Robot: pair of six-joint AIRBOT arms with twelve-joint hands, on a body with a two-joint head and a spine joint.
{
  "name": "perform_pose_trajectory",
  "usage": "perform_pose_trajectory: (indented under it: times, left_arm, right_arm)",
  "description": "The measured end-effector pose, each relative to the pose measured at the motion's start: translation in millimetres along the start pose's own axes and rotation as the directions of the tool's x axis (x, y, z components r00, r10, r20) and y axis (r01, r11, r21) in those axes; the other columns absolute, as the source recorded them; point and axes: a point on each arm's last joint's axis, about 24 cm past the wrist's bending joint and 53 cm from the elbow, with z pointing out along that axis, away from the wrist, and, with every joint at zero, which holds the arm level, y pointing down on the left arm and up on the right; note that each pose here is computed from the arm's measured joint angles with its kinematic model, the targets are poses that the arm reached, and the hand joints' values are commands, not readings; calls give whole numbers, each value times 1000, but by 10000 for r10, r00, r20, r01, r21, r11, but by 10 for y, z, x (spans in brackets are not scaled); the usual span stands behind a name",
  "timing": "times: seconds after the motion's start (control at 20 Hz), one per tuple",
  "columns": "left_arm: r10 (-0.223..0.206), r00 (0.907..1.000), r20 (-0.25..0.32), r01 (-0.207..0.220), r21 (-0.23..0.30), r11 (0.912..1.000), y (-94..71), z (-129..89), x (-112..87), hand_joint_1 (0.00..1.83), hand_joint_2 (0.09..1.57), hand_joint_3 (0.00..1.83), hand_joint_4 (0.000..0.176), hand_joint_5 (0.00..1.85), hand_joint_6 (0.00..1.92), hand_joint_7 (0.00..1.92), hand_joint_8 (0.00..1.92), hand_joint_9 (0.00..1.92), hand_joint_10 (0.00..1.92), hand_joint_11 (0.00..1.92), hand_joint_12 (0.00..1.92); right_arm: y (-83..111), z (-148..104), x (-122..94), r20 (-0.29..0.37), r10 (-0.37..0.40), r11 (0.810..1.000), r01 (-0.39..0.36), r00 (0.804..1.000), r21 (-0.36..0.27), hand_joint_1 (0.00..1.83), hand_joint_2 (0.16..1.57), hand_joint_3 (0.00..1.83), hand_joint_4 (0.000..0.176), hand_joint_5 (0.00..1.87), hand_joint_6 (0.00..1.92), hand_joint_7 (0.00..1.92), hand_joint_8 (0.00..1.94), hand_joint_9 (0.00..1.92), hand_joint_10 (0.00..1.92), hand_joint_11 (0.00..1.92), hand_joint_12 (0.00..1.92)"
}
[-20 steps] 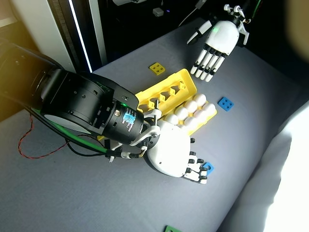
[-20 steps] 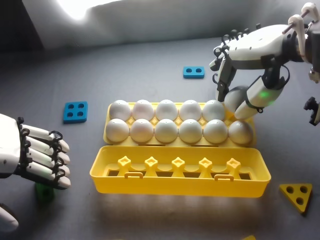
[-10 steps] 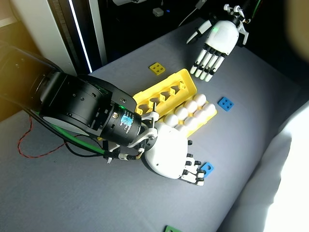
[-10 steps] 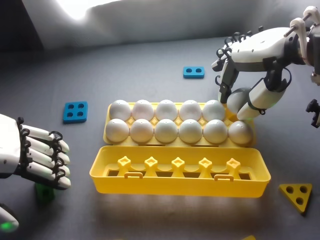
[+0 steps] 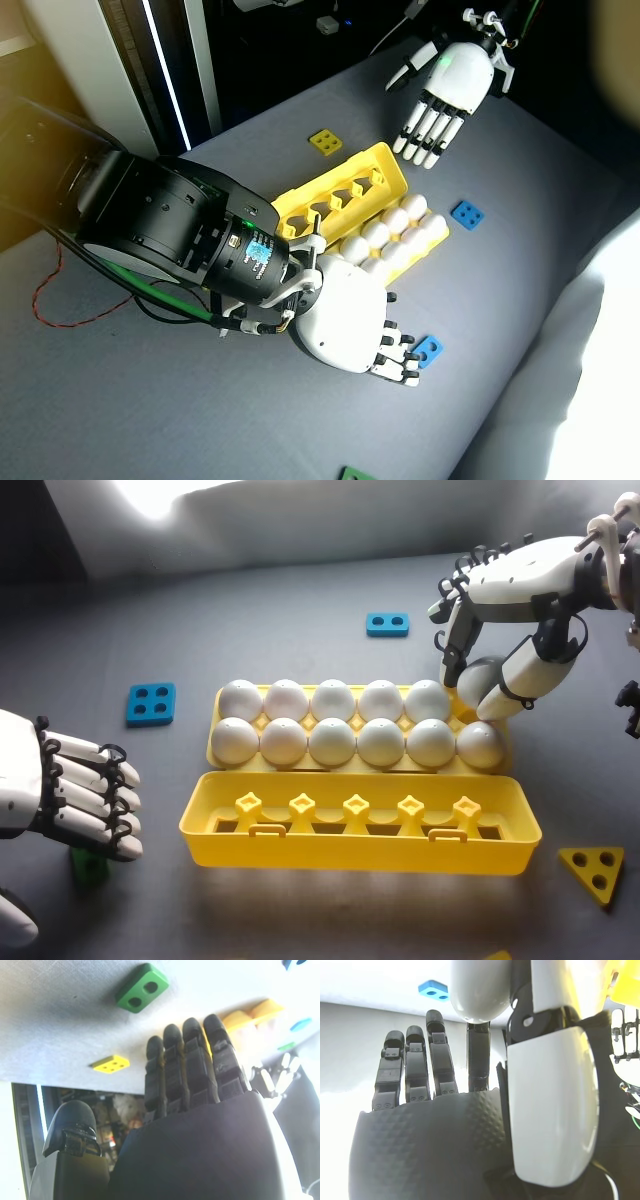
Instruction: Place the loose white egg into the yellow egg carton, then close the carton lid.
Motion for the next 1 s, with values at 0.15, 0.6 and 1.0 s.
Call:
perform_pose_trajectory:
  times: [0.15, 0.6, 1.0]
  left_arm:
    - [0, 10000, 0, 0, 0, 10000, 0, 0, 0, 0, 1199, 0, 0, 313, 0, 317, 0, 223, 0, 0, 381]
    - [6, 10000, -9, -6, -1, 10000, 0, 0, 2, 0, 1196, 0, 0, 322, 0, 332, 1, 231, 3, 0, 394]
    - [7, 10000, -9, -7, -5, 10000, 1, -1, 2, 0, 1196, 0, 0, 325, 2, 341, 1, 240, 2, 0, 388]
  right_arm:
    - [-8, -4, -3, 2, 36, 10000, -36, 10000, 15, 1057, 1051, 0, 176, 1108, 760, 266, 3, 36, 1, 0, 0]
    - [-41, -23, -8, -21, 114, 9999, -114, 9999, 86, 921, 961, 0, 176, 978, 61, 438, 2, 4, 1, 0, 0]
    - [-43, -23, -10, -18, 103, 9999, -103, 9999, 90, 782, 987, 10, 176, 930, 0, 345, 5, 0, 0, 0, 0]
